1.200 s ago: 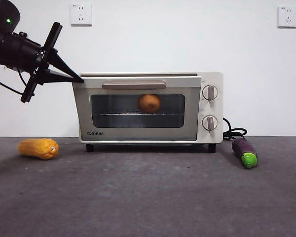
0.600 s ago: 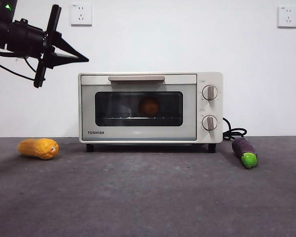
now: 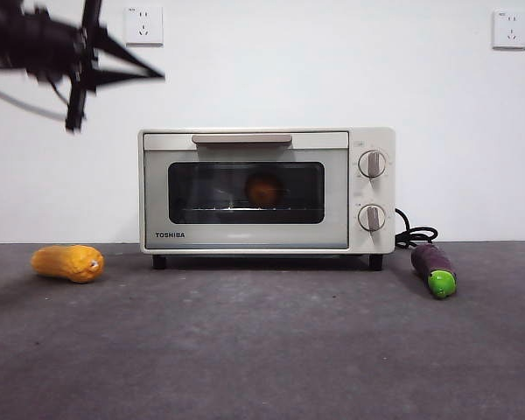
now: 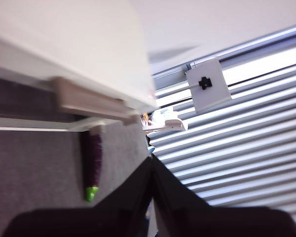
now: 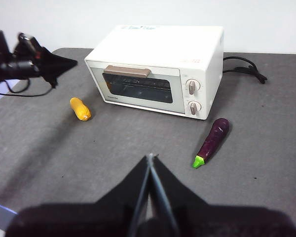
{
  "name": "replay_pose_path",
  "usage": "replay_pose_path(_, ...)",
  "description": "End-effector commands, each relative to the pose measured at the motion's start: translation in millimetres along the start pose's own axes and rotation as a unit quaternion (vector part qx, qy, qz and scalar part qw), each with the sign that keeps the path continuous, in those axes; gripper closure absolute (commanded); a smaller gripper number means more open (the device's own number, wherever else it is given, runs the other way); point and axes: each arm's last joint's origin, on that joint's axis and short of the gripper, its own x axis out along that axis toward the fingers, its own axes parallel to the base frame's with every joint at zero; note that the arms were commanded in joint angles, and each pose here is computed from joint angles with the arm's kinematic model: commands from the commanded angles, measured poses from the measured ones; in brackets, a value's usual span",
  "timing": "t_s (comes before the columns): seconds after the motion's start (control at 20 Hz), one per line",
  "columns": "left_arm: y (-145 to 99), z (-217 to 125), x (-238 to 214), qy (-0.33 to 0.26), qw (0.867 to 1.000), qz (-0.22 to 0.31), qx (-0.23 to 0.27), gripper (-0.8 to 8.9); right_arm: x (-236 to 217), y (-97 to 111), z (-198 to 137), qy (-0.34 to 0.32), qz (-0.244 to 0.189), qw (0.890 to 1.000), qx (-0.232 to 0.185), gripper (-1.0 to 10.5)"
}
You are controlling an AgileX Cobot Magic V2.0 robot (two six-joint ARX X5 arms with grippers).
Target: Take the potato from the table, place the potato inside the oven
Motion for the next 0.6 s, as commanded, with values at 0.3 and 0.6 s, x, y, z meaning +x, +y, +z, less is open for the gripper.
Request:
replay_pose_path(0.3,-100,-50,-61,-0.033,0.979,0.062,0.189,8.21,1,-1,-3,0.012,-0.001,1.0,-0.028,9.5)
replay_pose_path(0.6,-154,-122,-125,-0.085,0.936,0.208,0.271,8.21,1,0,-3,0.016,0.011,0.999,-0.041,9.5)
